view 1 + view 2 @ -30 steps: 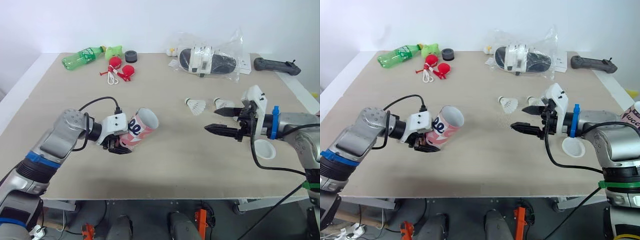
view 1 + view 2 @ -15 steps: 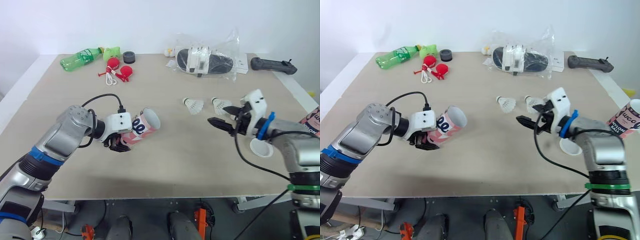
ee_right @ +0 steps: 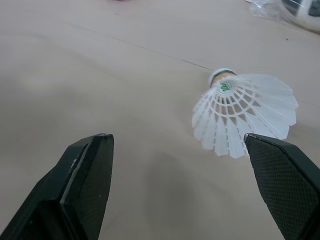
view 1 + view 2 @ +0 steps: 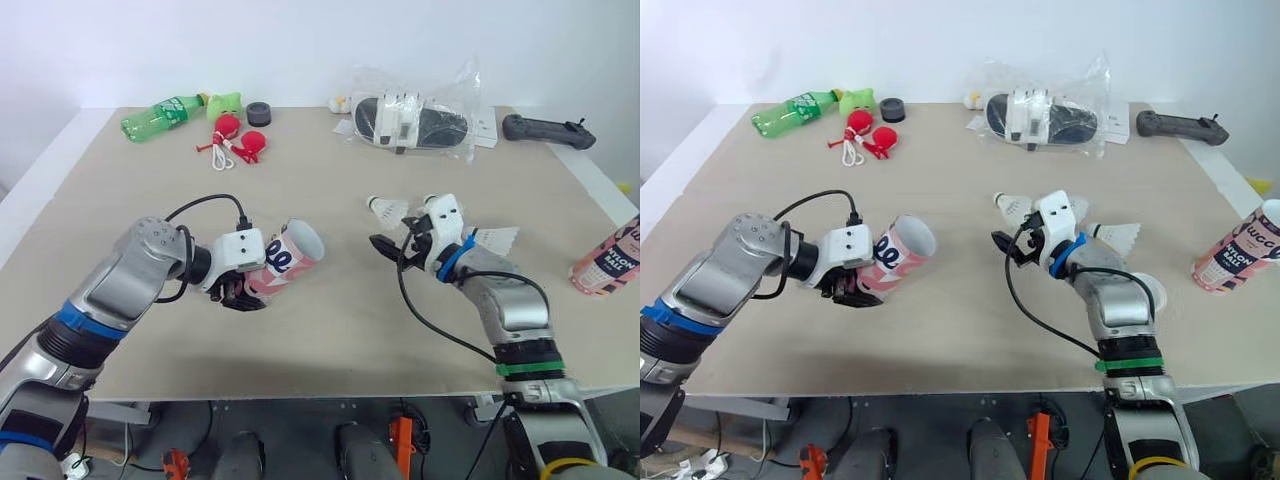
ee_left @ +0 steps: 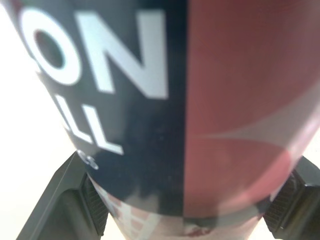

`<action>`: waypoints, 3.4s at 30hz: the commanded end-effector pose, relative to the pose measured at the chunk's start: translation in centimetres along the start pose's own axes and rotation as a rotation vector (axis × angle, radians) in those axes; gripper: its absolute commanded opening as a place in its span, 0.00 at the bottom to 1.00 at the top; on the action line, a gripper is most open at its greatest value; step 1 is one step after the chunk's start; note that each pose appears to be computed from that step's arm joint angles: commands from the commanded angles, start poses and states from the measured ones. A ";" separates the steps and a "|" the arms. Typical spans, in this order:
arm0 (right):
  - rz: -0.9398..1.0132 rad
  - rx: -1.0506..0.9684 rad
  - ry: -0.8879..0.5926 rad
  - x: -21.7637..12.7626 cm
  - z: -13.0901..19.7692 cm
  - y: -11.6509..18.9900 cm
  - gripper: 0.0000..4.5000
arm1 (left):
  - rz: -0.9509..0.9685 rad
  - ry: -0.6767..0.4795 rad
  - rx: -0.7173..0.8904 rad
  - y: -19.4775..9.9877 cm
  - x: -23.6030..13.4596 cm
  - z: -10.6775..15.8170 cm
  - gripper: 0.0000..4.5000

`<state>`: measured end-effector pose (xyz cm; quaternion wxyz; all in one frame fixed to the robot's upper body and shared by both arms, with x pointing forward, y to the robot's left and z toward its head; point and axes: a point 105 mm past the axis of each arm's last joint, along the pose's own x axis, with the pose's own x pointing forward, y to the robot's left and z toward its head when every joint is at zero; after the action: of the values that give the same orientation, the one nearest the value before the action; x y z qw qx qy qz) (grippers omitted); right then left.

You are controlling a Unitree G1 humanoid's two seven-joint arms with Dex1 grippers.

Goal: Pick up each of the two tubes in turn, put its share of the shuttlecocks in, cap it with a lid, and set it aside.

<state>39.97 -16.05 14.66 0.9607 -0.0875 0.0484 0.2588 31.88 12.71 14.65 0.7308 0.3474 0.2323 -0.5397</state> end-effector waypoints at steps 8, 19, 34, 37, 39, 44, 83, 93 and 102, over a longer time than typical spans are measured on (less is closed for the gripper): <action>-0.049 -0.052 -0.058 3.4 1.5 0.0 1.00 | -0.016 -0.007 0.030 -0.3 0.3 0.0 0.70; -0.217 -0.006 -0.049 5.9 1.2 -1.6 0.27 | -0.013 -0.018 0.032 -0.4 0.5 0.2 0.70; 0.491 -0.394 -0.349 -3.5 13.0 4.6 0.03 | -0.023 -0.020 0.030 -0.2 0.9 0.1 0.70; 0.621 -0.537 -0.222 -5.9 13.4 5.2 0.03 | -0.026 -0.021 0.029 -0.1 1.1 0.0 0.70; 0.686 -0.610 -0.160 -6.6 13.4 5.9 0.03 | -0.028 -0.022 0.029 -0.1 1.1 0.1 0.70; 0.773 -0.693 -0.103 -6.7 13.0 8.1 0.03 | -0.028 -0.024 0.028 0.0 1.3 0.1 0.70; -0.367 -0.141 0.102 -12.6 3.0 -9.8 0.99 | -0.058 -0.040 0.032 -0.4 2.2 0.1 0.70; -0.511 -0.078 0.252 -14.4 -0.7 -12.2 0.99 | -0.065 -0.046 0.039 -0.4 2.4 0.3 0.70; -0.460 0.012 0.228 -12.2 -2.6 -12.2 0.99 | -0.062 -0.052 0.041 -0.5 2.5 0.4 0.70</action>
<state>35.14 -32.76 14.38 0.9806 -0.1111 0.1602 0.0221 32.80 11.46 14.07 0.7265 0.3486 0.2044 -0.5558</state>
